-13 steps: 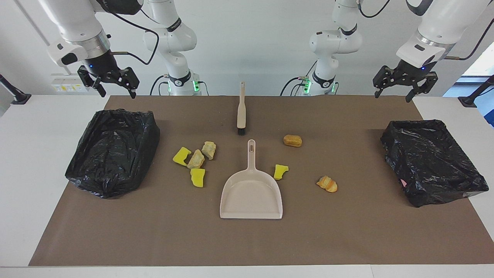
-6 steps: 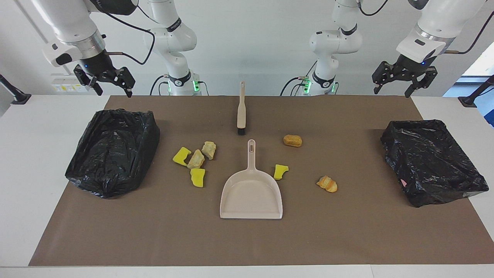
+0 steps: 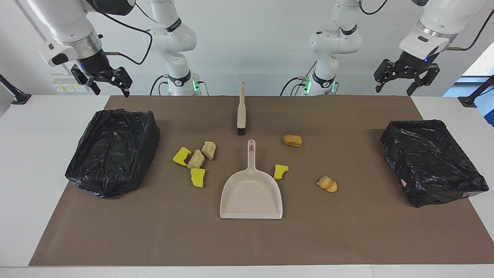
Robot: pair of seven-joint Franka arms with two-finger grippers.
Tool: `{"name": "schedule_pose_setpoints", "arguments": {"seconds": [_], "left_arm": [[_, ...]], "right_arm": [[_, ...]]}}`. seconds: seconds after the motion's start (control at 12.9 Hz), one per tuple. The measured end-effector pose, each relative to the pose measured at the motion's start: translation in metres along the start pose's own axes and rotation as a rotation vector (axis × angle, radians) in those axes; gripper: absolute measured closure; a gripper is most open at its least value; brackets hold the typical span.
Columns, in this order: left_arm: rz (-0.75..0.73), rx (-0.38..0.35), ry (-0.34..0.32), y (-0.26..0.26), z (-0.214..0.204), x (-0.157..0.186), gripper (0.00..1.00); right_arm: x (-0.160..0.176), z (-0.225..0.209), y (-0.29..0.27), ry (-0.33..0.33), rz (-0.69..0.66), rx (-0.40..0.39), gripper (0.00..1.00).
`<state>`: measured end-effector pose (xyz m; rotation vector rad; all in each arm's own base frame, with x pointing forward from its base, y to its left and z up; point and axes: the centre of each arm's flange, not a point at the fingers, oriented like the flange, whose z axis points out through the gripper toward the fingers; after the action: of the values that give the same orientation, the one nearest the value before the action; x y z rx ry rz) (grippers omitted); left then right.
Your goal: Sweep and dump trash in bin
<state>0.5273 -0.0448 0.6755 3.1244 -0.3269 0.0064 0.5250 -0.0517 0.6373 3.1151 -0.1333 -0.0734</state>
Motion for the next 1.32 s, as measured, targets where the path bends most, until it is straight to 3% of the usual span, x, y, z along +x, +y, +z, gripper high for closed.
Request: {"name": "schedule_pose_setpoints", "arguments": {"seconds": [0.23,0.54,1.01,1.32], "left_arm": [[0.039,-0.005,-0.006,0.022,0.0,-0.002,0.0],[0.121,0.011,-0.039,0.11,0.03,-0.015,0.0],[0.141,0.025,-0.038,0.279,0.13,-0.057,0.0],[0.137,0.045,-0.038,0.358,0.19,-0.103,0.0]], "right_arm": [[0.002,-0.001,-0.006,0.017,-0.011,-0.001,0.0],[0.016,0.014,-0.018,0.021,-0.028,0.001,0.0],[0.08,0.096,-0.138,0.029,0.072,0.039,0.0],[0.113,0.131,-0.193,0.04,0.118,0.099,0.0]]}}
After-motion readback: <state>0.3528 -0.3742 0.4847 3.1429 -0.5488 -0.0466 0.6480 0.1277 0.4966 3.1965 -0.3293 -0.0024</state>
